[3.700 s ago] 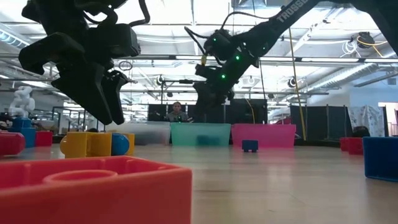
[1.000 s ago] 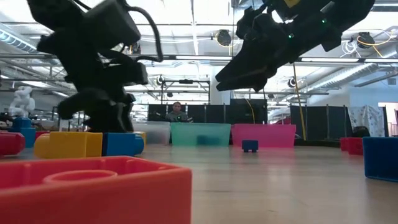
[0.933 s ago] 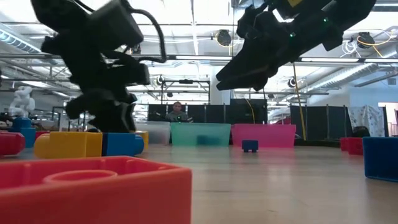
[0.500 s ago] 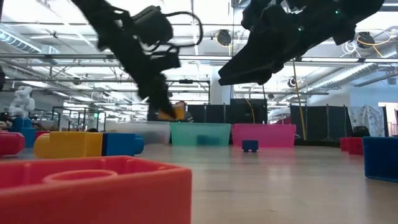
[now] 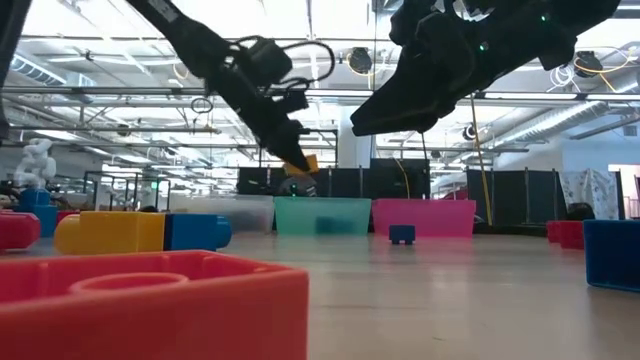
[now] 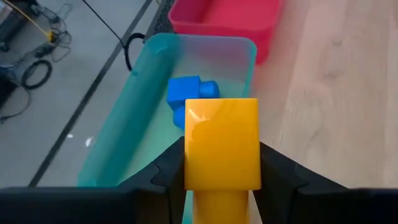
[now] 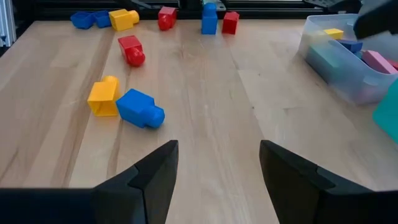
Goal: Sort blocks by size
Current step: Put the yellow 1 stud game piece into the green bin, then put the blue 1 stud game piece into the green bin
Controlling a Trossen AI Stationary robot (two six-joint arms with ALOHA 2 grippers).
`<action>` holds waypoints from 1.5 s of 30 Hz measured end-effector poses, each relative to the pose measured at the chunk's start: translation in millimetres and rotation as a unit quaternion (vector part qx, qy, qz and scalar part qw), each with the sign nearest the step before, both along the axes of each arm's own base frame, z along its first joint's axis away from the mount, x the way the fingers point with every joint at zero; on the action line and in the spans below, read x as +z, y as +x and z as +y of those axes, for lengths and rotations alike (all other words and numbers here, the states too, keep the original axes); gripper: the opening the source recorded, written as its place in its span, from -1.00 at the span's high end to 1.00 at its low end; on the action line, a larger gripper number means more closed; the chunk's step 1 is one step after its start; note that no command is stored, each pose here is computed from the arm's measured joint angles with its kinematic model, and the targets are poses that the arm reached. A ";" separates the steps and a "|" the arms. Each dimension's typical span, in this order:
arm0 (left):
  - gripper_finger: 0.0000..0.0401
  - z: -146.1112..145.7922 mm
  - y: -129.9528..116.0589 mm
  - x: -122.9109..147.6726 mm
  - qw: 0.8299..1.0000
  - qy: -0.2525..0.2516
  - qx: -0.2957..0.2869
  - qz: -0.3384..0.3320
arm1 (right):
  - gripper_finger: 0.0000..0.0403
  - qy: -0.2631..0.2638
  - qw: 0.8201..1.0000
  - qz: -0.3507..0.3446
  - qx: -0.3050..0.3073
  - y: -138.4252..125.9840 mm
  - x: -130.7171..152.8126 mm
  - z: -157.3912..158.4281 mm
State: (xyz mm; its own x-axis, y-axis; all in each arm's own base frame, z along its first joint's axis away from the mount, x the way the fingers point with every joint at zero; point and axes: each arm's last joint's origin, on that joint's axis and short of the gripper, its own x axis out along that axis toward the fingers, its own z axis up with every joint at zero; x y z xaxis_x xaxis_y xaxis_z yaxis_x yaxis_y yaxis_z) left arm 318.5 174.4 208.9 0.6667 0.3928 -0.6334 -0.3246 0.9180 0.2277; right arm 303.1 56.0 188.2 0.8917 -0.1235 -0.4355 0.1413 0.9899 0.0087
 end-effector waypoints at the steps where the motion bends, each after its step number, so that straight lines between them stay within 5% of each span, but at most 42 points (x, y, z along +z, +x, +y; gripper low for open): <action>1: 0.29 4.7 1.7 -3.1 1.000 -0.004 0.000 -0.001 | -0.04 0.000 1.000 0.000 0.000 0.0 0.0 0.0; 18: 0.26 41.4 21.1 -26.7 0.999 -0.006 0.037 0.011 | -0.04 -0.011 1.000 0.006 0.005 -0.4 -0.8 -0.1; 30: -0.26 40.8 18.4 -28.1 0.997 -0.020 0.072 0.020 | -0.04 -0.034 0.999 0.009 0.014 -0.2 -0.7 -1.0; 37: -0.28 12.0 13.0 -6.9 0.996 -0.039 0.051 0.057 | -0.04 -0.076 0.996 0.012 0.035 0.1 -0.4 -1.1; 45: -0.29 -54.6 3.1 37.5 0.995 -0.074 0.035 0.059 | -0.04 -0.018 0.999 0.006 -0.036 0.4 -1.2 -9.0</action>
